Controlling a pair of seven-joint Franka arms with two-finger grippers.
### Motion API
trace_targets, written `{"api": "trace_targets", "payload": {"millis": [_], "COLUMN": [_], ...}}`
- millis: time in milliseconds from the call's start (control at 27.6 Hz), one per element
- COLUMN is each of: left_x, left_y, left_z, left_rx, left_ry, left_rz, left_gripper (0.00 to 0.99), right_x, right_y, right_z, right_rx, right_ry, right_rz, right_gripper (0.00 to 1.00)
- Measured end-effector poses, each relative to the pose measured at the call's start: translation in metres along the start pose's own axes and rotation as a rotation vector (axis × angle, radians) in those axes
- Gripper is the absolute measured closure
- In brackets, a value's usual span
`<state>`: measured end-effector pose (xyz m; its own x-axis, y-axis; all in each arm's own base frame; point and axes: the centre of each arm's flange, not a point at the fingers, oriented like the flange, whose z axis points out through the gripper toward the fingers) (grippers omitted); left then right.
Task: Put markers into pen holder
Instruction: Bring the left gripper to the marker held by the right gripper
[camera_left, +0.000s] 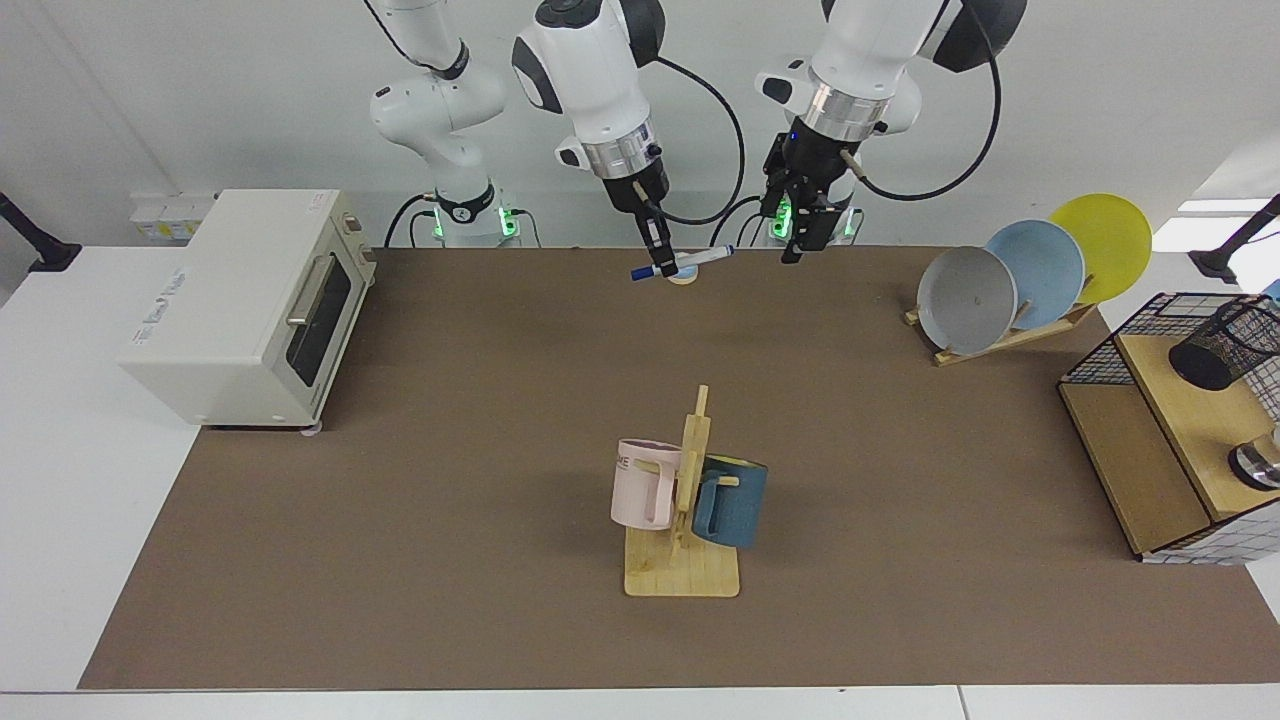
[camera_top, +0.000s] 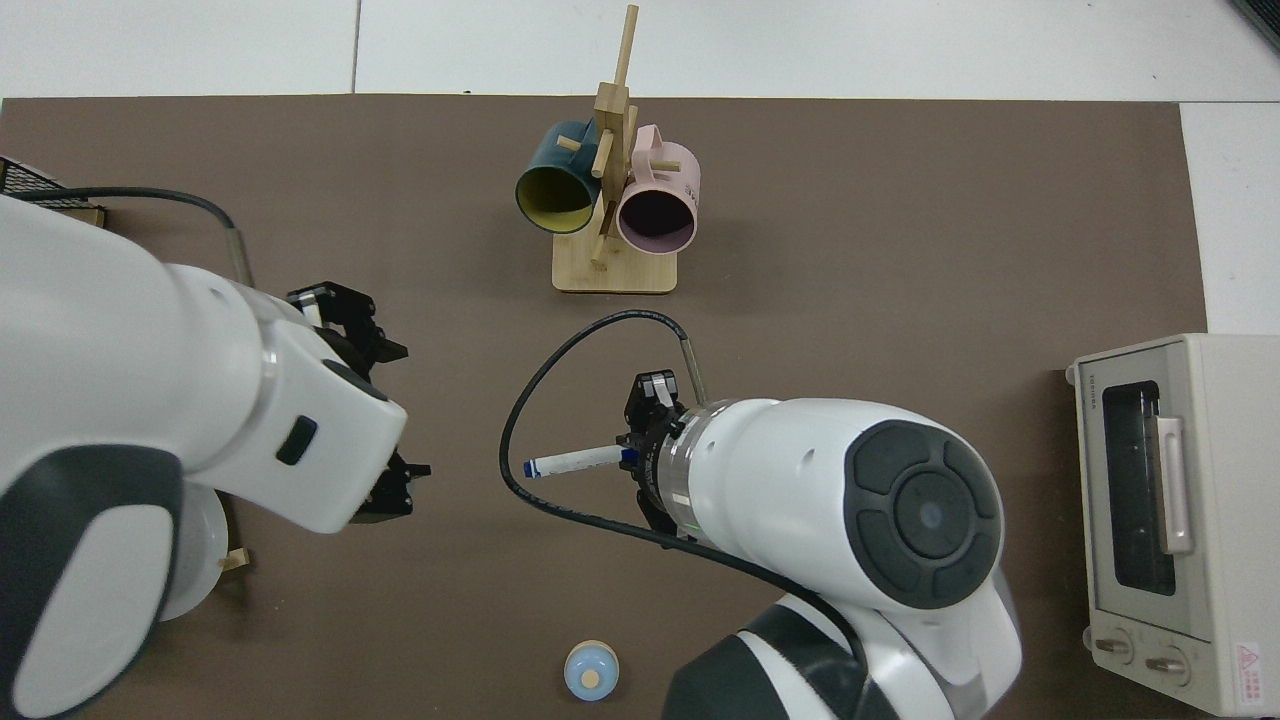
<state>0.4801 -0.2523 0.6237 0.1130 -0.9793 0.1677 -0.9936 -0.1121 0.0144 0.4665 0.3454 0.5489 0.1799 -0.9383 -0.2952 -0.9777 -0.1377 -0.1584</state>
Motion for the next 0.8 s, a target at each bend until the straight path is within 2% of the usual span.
{"api": "trace_targets", "payload": {"millis": [399,798], "left_x": [0.032,0.044], "left_y": [0.019,0.024], "left_z": [0.040,0.050], "left_rx": [0.000,0.015], "left_ry": [0.020,0.047], "left_rz": [0.049,0.037], "left_gripper": [0.097,0.163], "right_x": [-0.002,-0.002], "right_y": [0.000,0.000], "right_z": [-0.001,-0.001], "right_rx": [0.001,0.003], "right_ry": [-0.001,-0.002], "right_rz": [-0.057,-0.065], "right_gripper": [0.84,0.84]}}
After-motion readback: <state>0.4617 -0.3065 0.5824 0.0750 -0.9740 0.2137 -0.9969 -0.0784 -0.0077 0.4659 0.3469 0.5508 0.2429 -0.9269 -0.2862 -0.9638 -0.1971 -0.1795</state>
